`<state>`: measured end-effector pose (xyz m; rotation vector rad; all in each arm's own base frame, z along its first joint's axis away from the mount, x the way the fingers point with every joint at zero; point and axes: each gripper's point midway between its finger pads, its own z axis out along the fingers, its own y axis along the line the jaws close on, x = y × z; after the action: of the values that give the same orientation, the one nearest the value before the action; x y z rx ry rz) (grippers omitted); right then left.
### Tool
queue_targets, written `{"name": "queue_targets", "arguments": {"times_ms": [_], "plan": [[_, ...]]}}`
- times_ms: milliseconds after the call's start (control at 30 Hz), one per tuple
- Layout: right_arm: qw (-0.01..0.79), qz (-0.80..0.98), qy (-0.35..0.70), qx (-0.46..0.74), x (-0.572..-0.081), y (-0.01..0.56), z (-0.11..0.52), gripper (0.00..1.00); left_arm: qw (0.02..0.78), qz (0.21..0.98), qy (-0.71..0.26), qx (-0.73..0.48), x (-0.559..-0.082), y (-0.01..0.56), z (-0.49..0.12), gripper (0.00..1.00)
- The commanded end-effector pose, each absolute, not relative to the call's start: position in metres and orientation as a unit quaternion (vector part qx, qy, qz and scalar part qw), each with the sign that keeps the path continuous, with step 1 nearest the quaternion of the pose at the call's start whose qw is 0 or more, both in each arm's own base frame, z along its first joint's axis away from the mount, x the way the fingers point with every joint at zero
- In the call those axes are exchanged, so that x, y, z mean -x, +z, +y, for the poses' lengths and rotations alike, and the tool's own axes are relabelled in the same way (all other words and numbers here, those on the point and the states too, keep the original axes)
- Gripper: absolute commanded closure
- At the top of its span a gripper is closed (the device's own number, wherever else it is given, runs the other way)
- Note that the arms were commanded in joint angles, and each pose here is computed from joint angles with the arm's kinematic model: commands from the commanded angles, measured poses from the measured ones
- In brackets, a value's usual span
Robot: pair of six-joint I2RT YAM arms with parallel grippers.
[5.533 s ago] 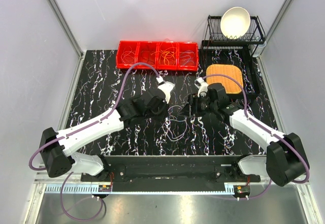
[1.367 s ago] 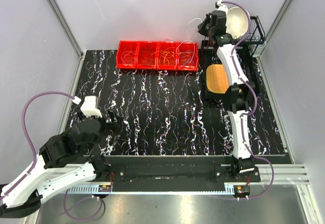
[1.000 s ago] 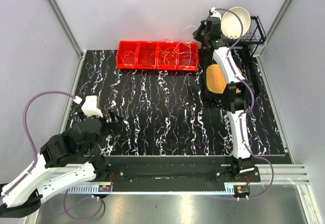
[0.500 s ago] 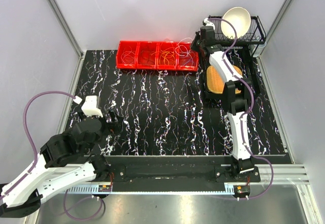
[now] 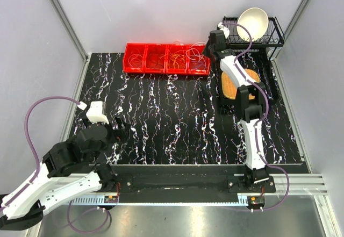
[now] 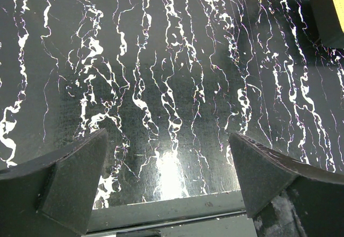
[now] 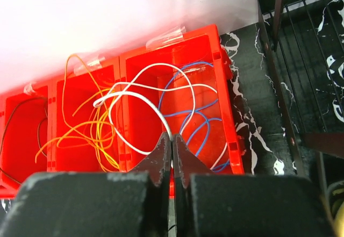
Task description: Untangle the cables
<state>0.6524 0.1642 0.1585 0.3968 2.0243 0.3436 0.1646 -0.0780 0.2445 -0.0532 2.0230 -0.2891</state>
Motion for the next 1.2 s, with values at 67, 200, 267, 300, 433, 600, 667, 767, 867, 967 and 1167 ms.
{"name": "queue_targets", "arguments": {"times_ms": [67, 200, 267, 300, 433, 600, 667, 767, 867, 967, 1167], "plan": [[0.487, 0.834, 0.098, -0.240, -0.665, 0.142, 0.134, 1.00, 0.535, 0.835, -0.123, 0.039, -0.170, 0.254, -0.077, 0.01], [0.476, 0.844, 0.109, -0.224, -0.666, 0.135, 0.141, 0.61, 0.535, 0.835, -0.121, 0.039, -0.170, 0.254, -0.077, 0.01], [0.474, 0.845, 0.112, -0.222, -0.664, 0.136, 0.144, 0.46, 0.534, 0.836, -0.121, 0.038, -0.170, 0.253, -0.078, 0.01], [0.476, 0.843, 0.114, -0.221, -0.664, 0.140, 0.144, 0.44, 0.534, 0.836, -0.120, 0.038, -0.170, 0.253, -0.077, 0.01], [0.479, 0.842, 0.140, -0.205, -0.663, 0.156, 0.155, 0.39, 0.534, 0.836, -0.121, 0.038, -0.170, 0.253, -0.078, 0.01], [0.485, 0.836, 0.171, -0.191, -0.658, 0.182, 0.171, 0.36, 0.533, 0.837, -0.119, 0.038, -0.170, 0.253, -0.078, 0.01], [0.480, 0.838, 0.178, -0.190, -0.650, 0.188, 0.174, 0.34, 0.535, 0.835, -0.122, 0.039, -0.170, 0.254, -0.077, 0.01], [0.465, 0.844, 0.181, -0.196, -0.637, 0.186, 0.179, 0.33, 0.537, 0.834, -0.124, 0.041, -0.169, 0.255, -0.076, 0.01], [0.455, 0.852, 0.171, -0.196, -0.628, 0.176, 0.178, 0.31, 0.537, 0.833, -0.125, 0.041, -0.169, 0.255, -0.076, 0.01], [0.439, 0.862, 0.167, -0.193, -0.622, 0.163, 0.178, 0.30, 0.538, 0.833, -0.126, 0.042, -0.169, 0.256, -0.076, 0.01], [0.418, 0.873, 0.174, -0.181, -0.612, 0.151, 0.184, 0.29, 0.538, 0.832, -0.128, 0.042, -0.168, 0.256, -0.076, 0.01]]}}
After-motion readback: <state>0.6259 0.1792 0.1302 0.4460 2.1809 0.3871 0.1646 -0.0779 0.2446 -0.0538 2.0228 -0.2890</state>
